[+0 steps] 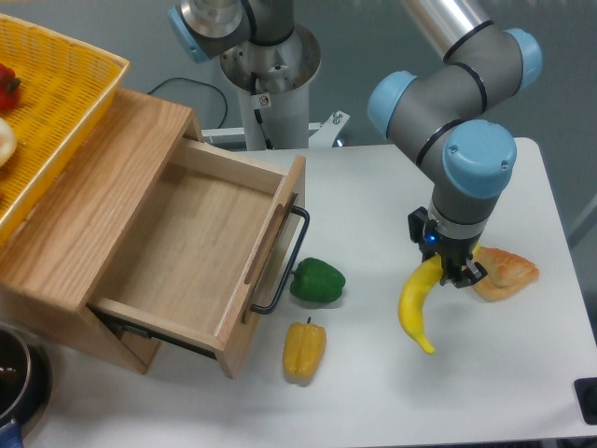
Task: Place the banana in the top drawer
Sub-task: 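Lift the grasped yellow banana up off the table with the gripper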
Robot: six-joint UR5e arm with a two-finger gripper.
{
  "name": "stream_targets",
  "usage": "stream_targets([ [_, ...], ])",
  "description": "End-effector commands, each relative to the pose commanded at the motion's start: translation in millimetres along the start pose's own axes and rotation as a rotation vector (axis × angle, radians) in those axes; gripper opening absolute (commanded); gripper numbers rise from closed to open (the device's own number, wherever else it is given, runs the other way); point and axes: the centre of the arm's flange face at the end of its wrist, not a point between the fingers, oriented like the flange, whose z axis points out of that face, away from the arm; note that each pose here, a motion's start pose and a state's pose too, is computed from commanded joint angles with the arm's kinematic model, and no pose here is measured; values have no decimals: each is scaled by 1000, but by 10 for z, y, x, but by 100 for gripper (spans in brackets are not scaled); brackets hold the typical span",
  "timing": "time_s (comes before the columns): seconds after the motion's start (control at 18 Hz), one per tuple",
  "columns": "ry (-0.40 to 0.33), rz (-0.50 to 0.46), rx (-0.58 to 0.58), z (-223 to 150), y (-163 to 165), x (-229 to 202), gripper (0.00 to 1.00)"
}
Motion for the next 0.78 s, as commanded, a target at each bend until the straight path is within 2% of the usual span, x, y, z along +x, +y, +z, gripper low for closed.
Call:
stream_targets([
  [0.17, 14, -21, 6, -48, -45, 39, 15],
  [0.33, 29, -61, 9, -352, -48, 215, 15],
  [0.44, 56, -108, 9, -564, -70, 412, 15],
  [0.56, 85, -117, 5, -778, -158, 660, 15],
  [0.78, 117, -135, 4, -1154, -129, 1150, 15],
])
